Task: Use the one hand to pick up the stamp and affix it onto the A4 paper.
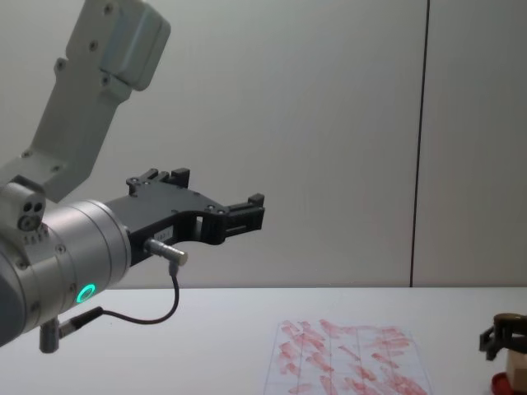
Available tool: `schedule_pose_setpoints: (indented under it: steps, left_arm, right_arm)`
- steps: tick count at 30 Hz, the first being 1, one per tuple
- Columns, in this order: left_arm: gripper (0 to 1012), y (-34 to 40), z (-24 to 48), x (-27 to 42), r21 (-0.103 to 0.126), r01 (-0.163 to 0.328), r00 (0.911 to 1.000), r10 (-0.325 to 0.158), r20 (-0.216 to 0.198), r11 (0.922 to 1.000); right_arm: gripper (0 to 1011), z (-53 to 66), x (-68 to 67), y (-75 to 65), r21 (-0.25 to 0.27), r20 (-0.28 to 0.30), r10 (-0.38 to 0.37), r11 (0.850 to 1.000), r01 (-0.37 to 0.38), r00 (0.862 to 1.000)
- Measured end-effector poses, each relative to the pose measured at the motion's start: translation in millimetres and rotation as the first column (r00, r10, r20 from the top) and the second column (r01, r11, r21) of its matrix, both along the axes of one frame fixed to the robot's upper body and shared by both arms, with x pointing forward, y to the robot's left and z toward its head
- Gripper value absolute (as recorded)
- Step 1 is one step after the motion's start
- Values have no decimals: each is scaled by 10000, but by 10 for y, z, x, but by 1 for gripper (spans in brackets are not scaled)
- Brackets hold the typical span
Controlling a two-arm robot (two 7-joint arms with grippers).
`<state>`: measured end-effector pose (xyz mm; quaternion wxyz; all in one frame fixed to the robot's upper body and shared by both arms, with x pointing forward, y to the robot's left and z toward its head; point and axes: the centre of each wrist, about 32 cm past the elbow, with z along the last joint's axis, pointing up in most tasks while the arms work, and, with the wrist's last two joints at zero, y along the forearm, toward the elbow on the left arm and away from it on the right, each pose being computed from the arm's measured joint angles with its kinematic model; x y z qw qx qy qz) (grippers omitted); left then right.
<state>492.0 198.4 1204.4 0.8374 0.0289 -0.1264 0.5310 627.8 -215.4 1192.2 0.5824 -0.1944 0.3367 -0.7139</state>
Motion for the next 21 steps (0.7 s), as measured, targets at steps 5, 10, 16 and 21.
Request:
schedule_pose_setpoints:
  steps: [5, 10, 16, 21]
  left_arm:
    - [993, 0, 0, 0, 0, 0, 10000, 0, 0, 10000]
    - [993, 0, 0, 0, 0, 0, 10000, 0, 0, 10000]
    - [993, 0, 0, 0, 0, 0, 10000, 0, 0, 10000]
    - [993, 0, 0, 0, 1, 0, 10000, 0, 1, 10000]
  right_arm:
    - [903, 48, -27, 0, -46, 327, -1, 10000, 3, 9995]
    - [1000, 105, -75, 5, -128, 760, 66, 9999, -56, 9971]
    - [1001, 175, -169, 6, -281, 1488, 257, 9994, -218, 9885]
    - [1001, 208, -272, 1, -442, 2198, 501, 9982, -413, 9743]
